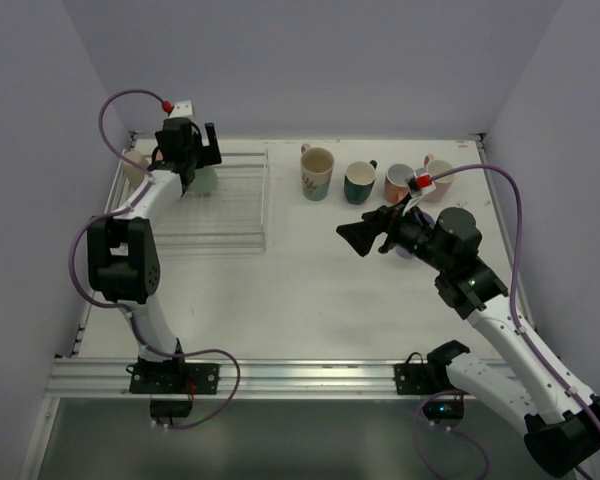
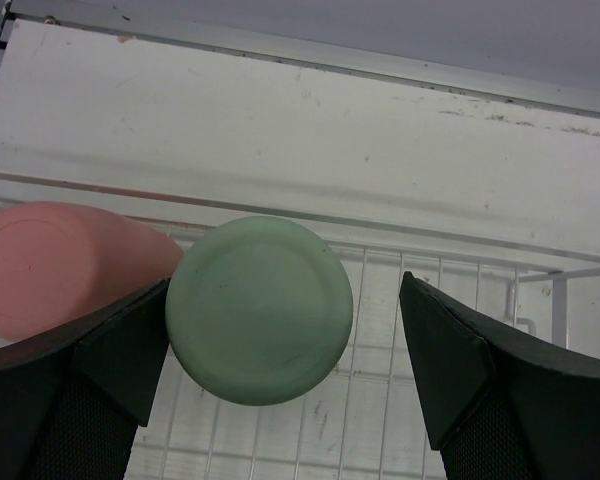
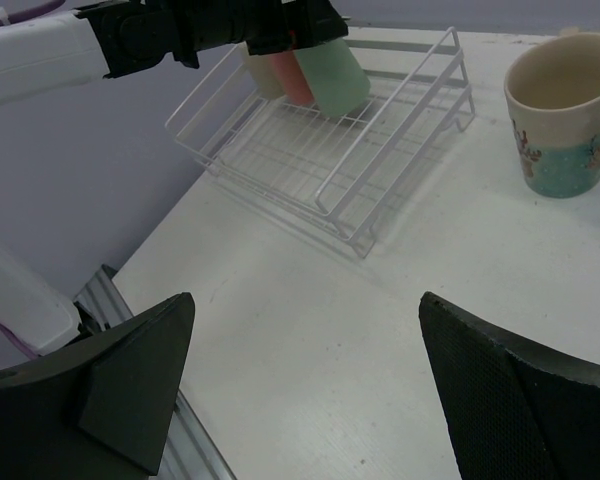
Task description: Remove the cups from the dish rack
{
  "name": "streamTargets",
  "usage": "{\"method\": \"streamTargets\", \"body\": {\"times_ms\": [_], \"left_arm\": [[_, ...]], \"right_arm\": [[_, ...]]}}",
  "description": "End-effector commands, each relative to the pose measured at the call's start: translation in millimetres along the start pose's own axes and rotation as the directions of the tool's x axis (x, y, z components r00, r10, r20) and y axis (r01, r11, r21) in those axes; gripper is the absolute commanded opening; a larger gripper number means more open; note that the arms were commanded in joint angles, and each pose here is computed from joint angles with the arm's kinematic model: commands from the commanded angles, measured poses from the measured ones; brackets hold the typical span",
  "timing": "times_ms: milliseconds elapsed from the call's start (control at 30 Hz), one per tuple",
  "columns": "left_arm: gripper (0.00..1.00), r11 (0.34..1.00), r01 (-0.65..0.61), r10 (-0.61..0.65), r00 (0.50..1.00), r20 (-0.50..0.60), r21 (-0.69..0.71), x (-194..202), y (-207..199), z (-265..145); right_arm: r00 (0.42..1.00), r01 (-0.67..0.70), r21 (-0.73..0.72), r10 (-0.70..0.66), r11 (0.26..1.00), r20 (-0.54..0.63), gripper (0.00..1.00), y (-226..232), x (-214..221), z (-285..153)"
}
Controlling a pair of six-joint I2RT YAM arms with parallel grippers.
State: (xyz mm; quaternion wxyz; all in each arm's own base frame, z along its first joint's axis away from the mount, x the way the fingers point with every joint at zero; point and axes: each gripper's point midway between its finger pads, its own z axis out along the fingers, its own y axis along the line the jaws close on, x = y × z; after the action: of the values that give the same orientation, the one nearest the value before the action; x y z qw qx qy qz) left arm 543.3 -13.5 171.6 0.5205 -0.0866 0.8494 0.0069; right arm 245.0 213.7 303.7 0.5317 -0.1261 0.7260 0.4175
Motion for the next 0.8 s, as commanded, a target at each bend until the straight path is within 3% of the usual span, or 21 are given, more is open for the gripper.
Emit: {"method": "streamTargets", "body": {"times_ms": [0,100,200,233,367,433,767], "left_arm": [[1.00,1.000,0.005,-0.007,0.994,0.108,0.022,-35.4,-3.2,5.2],[0.96,1.000,0.013,-0.014,0.994,0.111,0.012,-33.9,-1.4,5.6],[0.81,1.000,0.014,-0.014,0.993,0.116,0.002,-33.1,1.3,1.8],[0.69,1.000,0.015,-0.015,0.993,0.119,0.003,-33.4,1.6,-0.6],[0.51,0.996,0.075,-0.080,0.989,0.127,0.047,-34.2,-3.2,-26.6],[0.44,0.983,0.119,-0.143,0.974,0.177,0.137,-52.9,-16.8,-57.0],[0.37,0.857,0.194,-0.335,0.914,0.230,0.478,-75.8,-59.3,-199.5]], "right_arm": [[1.000,0.010,-0.048,-0.009,0.999,0.027,0.96,11.3,-7.3,-1.2],[1.000,0.006,-0.052,-0.005,0.999,0.025,0.96,12.7,-7.4,-0.6],[1.000,0.001,-0.053,0.000,0.999,0.023,0.96,13.0,-6.8,-0.2],[1.000,-0.005,-0.054,0.006,0.999,0.022,0.96,13.7,-6.6,-0.2],[1.000,-0.025,-0.059,0.026,0.998,0.016,0.95,16.3,-5.9,0.8],[0.998,-0.041,-0.077,0.044,0.996,0.034,0.95,21.8,-9.7,3.2],[0.958,-0.268,-0.225,0.285,0.937,0.043,0.95,46.9,-11.2,30.7]]}}
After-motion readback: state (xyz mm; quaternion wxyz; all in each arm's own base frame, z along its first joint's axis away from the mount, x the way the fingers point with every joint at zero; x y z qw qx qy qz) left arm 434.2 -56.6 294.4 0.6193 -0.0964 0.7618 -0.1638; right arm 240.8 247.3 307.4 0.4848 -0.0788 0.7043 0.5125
